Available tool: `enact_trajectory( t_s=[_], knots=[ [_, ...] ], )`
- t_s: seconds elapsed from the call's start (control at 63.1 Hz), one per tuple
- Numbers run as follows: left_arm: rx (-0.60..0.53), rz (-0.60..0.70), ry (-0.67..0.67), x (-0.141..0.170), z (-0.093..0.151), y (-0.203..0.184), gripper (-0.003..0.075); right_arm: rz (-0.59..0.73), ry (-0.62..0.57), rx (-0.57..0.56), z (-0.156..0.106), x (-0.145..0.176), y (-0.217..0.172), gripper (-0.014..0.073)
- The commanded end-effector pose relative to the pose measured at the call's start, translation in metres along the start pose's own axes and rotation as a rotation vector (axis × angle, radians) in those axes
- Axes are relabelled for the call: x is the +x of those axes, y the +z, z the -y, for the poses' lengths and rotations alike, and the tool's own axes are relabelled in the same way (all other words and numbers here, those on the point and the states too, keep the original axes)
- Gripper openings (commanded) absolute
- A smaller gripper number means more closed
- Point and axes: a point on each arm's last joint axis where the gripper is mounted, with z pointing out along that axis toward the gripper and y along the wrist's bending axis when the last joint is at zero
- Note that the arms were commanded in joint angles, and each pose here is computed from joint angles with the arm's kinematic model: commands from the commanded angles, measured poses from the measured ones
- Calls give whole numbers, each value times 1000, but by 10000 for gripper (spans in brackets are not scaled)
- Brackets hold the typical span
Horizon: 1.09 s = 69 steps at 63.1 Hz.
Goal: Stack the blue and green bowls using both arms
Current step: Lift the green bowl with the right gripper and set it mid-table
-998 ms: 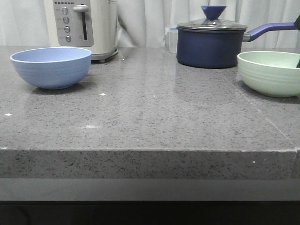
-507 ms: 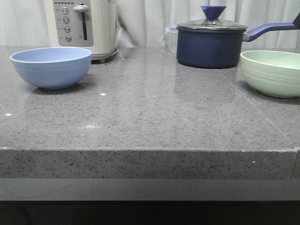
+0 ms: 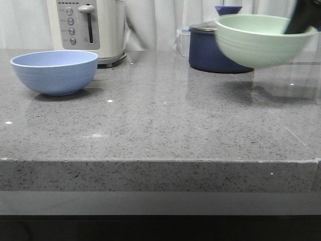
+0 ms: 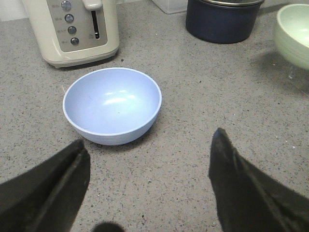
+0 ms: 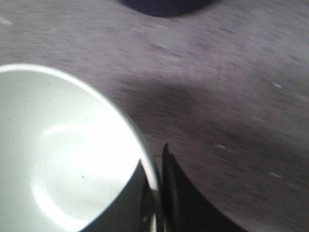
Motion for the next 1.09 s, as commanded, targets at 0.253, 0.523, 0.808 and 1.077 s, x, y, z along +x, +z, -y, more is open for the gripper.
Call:
enact_trajectory(
  t_s=[0.253, 0.523, 0.808, 1.077],
  knots=[
    [9, 108, -3, -17, 1, -5, 512, 13, -135, -27, -90, -21, 30, -54],
    [9, 108, -3, -17, 1, -5, 512, -9, -140, -48, -101, -25, 59, -52],
    [9, 108, -3, -17, 1, -5, 512, -21, -138, -48, -100, -23, 61, 104],
    [9, 108, -3, -17, 1, -5, 512, 15, -139, -52, -102, -27, 56, 349]
  ],
)
